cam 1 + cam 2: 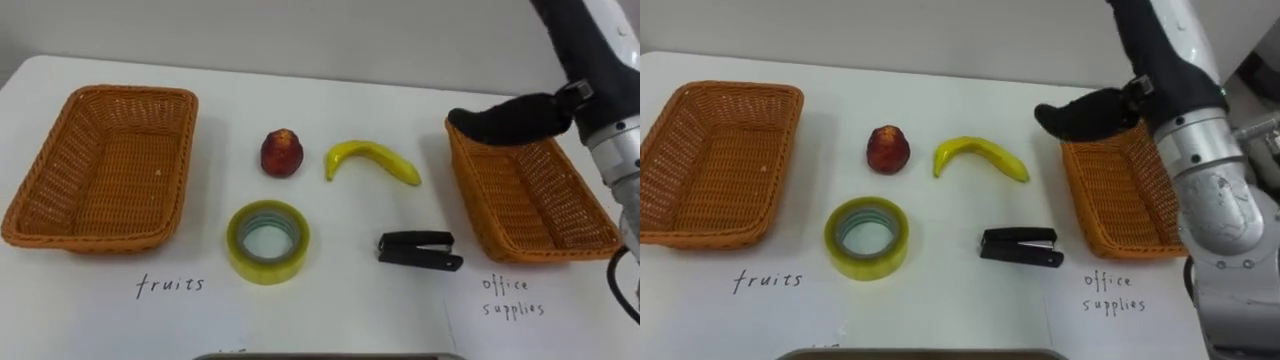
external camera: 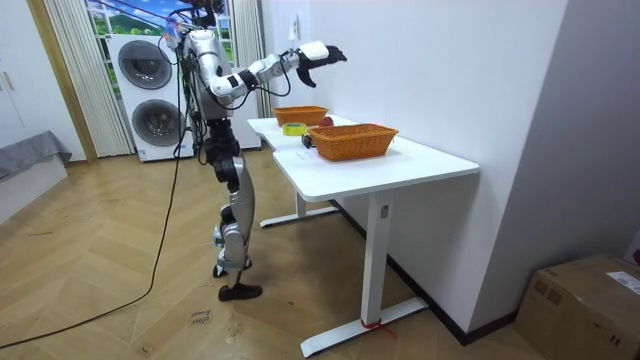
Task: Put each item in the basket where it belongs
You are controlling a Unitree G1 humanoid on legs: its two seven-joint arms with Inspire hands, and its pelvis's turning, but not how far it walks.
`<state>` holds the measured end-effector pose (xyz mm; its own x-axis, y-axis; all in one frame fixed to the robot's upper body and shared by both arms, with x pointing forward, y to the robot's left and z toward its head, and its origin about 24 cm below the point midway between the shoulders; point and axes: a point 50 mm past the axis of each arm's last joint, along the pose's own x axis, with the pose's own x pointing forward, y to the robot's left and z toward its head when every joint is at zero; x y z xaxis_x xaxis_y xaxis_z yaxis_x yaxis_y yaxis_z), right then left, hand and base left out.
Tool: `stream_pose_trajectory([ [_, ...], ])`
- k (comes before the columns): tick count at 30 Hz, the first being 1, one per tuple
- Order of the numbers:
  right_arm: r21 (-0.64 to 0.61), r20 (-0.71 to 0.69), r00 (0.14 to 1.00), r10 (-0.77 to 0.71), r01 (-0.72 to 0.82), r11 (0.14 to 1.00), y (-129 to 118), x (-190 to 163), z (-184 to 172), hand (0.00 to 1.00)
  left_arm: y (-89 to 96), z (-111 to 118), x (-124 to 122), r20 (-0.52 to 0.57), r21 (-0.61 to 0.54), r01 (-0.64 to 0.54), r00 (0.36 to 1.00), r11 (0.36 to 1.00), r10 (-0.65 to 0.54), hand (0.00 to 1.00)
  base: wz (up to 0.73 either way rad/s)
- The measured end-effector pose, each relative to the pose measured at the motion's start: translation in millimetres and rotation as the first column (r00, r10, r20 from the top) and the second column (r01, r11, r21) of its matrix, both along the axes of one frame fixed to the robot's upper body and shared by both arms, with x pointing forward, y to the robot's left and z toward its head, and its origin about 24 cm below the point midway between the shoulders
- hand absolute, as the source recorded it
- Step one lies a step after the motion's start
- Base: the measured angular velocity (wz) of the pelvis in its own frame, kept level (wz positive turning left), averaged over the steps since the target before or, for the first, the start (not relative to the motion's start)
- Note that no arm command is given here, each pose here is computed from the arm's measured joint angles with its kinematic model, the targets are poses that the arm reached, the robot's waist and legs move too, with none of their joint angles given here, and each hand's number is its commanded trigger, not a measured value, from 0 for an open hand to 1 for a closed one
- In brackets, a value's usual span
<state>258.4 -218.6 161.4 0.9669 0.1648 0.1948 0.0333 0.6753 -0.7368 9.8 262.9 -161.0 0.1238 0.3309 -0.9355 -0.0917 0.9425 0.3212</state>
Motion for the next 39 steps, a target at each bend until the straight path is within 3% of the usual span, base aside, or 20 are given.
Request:
stream_pose_trajectory([
  [16, -0.083, -0.234, 0.971, 0.042, -0.063, 0.995, 3, 4, -31, 0.00, 4.0, 1, 4, -0.001, 0.016, 0.014, 1.000, 1.000, -0.014, 0.00, 0.00],
  [29, -0.102, -0.312, 0.948, 0.066, -0.103, 0.989, 8, 3, -41, 0.00, 4.2, 1, 7, 0.003, 0.020, 0.022, 1.000, 1.000, -0.022, 0.00, 0.00],
  [39, -0.112, -0.484, 0.870, 0.095, -0.169, 0.979, 7, 2, -68, 0.00, 5.7, 2, 12, 0.017, -0.026, 0.042, 0.999, 0.999, -0.042, 0.00, 0.00],
])
